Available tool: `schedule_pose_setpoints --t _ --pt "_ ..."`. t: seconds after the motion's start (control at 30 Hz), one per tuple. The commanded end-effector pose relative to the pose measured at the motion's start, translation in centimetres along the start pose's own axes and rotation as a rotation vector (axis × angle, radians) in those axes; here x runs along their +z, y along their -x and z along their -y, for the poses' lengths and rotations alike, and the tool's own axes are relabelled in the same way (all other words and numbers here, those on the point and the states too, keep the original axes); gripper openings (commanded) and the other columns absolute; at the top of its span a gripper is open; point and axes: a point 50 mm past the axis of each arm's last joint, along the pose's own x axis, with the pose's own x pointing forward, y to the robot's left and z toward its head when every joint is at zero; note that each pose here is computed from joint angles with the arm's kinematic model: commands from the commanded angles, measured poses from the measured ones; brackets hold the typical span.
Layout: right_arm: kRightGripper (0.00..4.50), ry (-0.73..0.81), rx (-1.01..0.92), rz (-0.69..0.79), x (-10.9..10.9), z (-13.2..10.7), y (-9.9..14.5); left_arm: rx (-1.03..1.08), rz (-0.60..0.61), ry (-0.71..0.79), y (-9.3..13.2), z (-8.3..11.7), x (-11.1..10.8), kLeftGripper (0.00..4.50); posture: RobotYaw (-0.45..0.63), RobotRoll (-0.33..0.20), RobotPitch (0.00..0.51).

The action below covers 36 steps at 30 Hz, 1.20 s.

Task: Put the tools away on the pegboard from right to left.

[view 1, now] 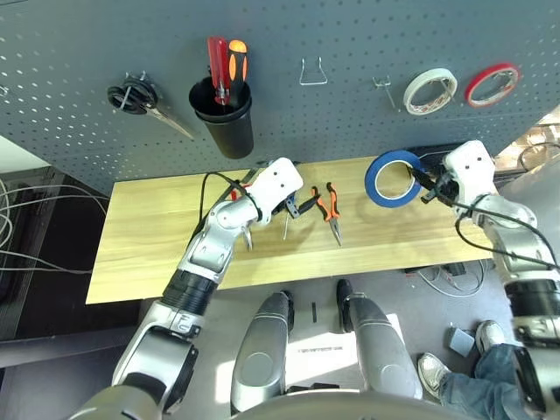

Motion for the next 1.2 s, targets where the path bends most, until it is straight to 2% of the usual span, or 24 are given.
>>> schedule_pose_setpoints --t 0.03,0.33,0.63,0.93,1.2 --pt "0.7 0.087 0.045 0.088 2.1 -0.8 0.0 0.0 0.011 0.0 -0.1 0.2 -0.1 4.5 0.08 0.0 0.29" --pt "0.7 0.172 -0.092 0.245 6.0 1.0 0.1 0.003 0.016 0.008 -0.3 0.3 -0.2 4.5 0.07 0.0 0.294" --pt "0.7 0.176 -0.247 0.305 7.6 3.3 -0.5 0.015 0.014 0.01 -0.2 0.1 -0.2 4.5 0.08 0.0 0.291" --pt "0.7 0.097 -0.32 0.234 6.2 4.1 -2.7 0.019 0.01 0.005 -0.3 0.0 -0.2 4.5 0.11 0.0 0.285" --pt "0.7 0.059 -0.296 0.145 4.2 3.3 -5.6 0.04 0.009 0.005 -0.4 -0.3 -0.1 4.5 0.13 0.0 0.281"
